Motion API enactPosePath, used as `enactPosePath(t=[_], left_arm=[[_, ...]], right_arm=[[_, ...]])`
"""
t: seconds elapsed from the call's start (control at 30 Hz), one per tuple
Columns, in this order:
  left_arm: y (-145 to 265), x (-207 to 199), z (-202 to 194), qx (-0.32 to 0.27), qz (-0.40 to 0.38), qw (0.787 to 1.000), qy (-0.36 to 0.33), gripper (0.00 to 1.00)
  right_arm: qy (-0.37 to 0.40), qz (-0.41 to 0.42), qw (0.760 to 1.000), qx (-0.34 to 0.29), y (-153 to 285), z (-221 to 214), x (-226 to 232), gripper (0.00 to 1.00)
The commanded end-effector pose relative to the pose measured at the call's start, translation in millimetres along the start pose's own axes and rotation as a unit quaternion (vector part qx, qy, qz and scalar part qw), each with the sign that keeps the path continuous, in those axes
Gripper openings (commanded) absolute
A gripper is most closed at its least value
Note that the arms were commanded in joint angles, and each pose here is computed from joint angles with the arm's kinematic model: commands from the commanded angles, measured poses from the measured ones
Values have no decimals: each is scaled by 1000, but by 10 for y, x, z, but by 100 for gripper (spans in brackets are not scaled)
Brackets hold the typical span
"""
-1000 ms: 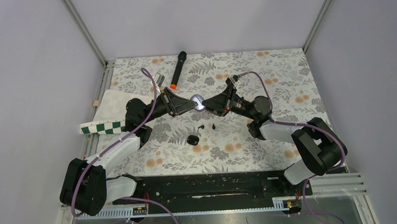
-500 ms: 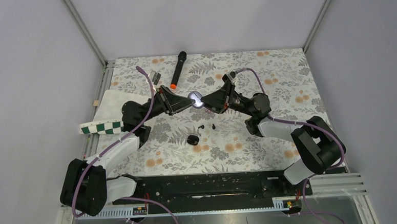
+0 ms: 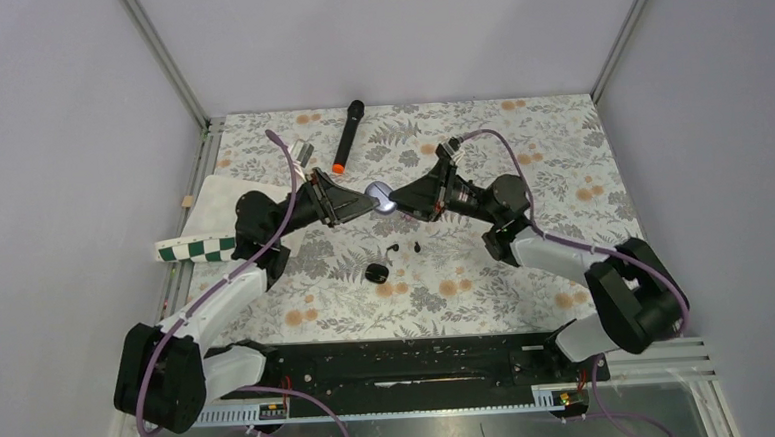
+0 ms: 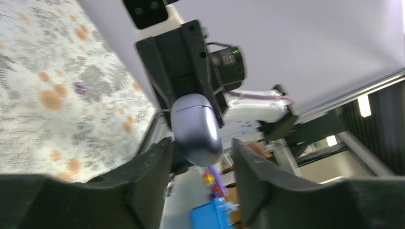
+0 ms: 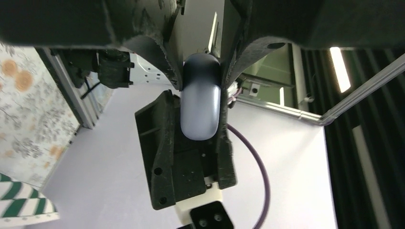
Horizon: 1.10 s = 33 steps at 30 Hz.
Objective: Insert the wireless bluetooth earbuds into the charging case
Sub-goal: Pick up the plastic bottle from the center of the board.
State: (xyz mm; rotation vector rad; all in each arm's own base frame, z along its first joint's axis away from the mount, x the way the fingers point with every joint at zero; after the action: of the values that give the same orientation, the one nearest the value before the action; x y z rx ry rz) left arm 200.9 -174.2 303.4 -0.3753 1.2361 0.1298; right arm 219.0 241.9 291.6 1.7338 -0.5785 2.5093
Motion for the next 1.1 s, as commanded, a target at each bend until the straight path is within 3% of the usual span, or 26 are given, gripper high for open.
enactPosePath(t=[0.0,0.17,0.3,0.4,0.53,0.7,0.83,0.93,1.07], left_arm=[[7,-149,17,19,31,995,-89,61],[83,-229,64,-4,120,981,-152,97],[189,-302,108,-19,187,957,-219,99],[307,-362,129,-57,232,924,-300,99],[416,-282,8,-92,293,830,-466,99],[521,-256,-139,-111,249,731,-625,99],[566,-43,-312,-59,226,635,-737,99],[555,108,-377,-41,248,592,-766,99],[525,187,-398,-58,263,541,-796,99]], right_arm=[[72,-78,994,-4,63,-13,122,0],[114,-151,982,-6,181,-59,142,0],[99,-195,976,1,217,-72,151,0],[63,-238,969,-3,238,-69,181,0],[-8,-280,960,-16,212,-16,250,0],[-73,-288,955,-6,91,90,296,0],[-102,-296,950,10,15,154,279,0],[-125,-292,948,26,-41,178,245,0],[-126,-284,950,36,-64,186,262,0]])
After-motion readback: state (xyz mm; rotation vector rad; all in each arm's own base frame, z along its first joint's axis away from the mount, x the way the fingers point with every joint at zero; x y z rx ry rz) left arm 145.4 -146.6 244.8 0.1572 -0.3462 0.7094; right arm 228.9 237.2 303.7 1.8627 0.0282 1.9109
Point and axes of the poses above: each gripper's point midway between its finger pads, its own y axis back along the fingers, its own x axis along the line the jaws close on, z = x × y, the point moved 9 cm from there along y, back along the fingers, and after that the axes turned 11 degrees about y, right-handed, at the moved point
